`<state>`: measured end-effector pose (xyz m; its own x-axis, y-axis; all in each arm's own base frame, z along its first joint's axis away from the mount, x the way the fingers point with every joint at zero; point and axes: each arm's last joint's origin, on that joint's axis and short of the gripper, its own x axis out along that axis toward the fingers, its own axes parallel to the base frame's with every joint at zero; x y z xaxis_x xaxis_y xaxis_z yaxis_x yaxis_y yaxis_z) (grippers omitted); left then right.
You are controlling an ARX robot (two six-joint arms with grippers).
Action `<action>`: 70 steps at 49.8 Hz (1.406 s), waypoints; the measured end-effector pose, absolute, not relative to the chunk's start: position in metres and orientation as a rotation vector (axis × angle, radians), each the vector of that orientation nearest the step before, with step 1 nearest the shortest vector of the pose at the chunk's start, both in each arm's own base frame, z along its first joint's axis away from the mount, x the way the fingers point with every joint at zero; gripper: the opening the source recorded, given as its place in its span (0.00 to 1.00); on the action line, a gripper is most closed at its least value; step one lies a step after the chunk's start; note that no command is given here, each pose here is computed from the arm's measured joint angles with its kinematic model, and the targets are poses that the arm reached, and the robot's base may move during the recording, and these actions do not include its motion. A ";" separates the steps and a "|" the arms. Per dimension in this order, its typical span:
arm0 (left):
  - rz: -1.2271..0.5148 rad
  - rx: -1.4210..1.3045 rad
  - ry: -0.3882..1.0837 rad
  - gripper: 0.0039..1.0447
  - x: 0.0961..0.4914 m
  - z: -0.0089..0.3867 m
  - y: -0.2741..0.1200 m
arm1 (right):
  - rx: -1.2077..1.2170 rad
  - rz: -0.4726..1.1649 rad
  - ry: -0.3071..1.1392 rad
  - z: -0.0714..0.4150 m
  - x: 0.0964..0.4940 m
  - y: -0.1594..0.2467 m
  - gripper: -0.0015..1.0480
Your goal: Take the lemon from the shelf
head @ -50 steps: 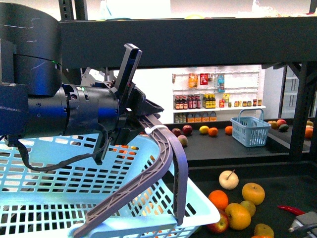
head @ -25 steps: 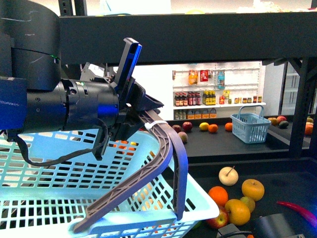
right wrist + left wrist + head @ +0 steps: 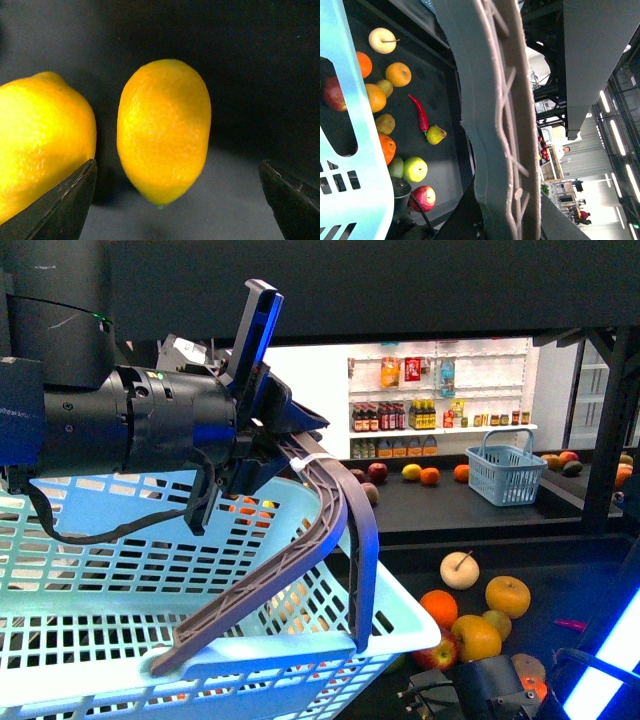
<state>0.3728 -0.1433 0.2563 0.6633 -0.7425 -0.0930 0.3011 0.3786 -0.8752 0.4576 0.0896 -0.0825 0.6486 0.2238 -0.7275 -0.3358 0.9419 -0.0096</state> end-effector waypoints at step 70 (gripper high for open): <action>-0.707 -0.968 0.527 0.09 0.373 0.256 -0.143 | -0.118 0.210 0.767 -0.087 0.478 0.088 0.47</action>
<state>0.3728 -0.1433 0.2563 0.6634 -0.7425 -0.0927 0.3012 0.3783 -0.8753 0.4781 0.0876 -0.0870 0.7004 0.1453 -0.6988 -0.2314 0.9724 -0.0297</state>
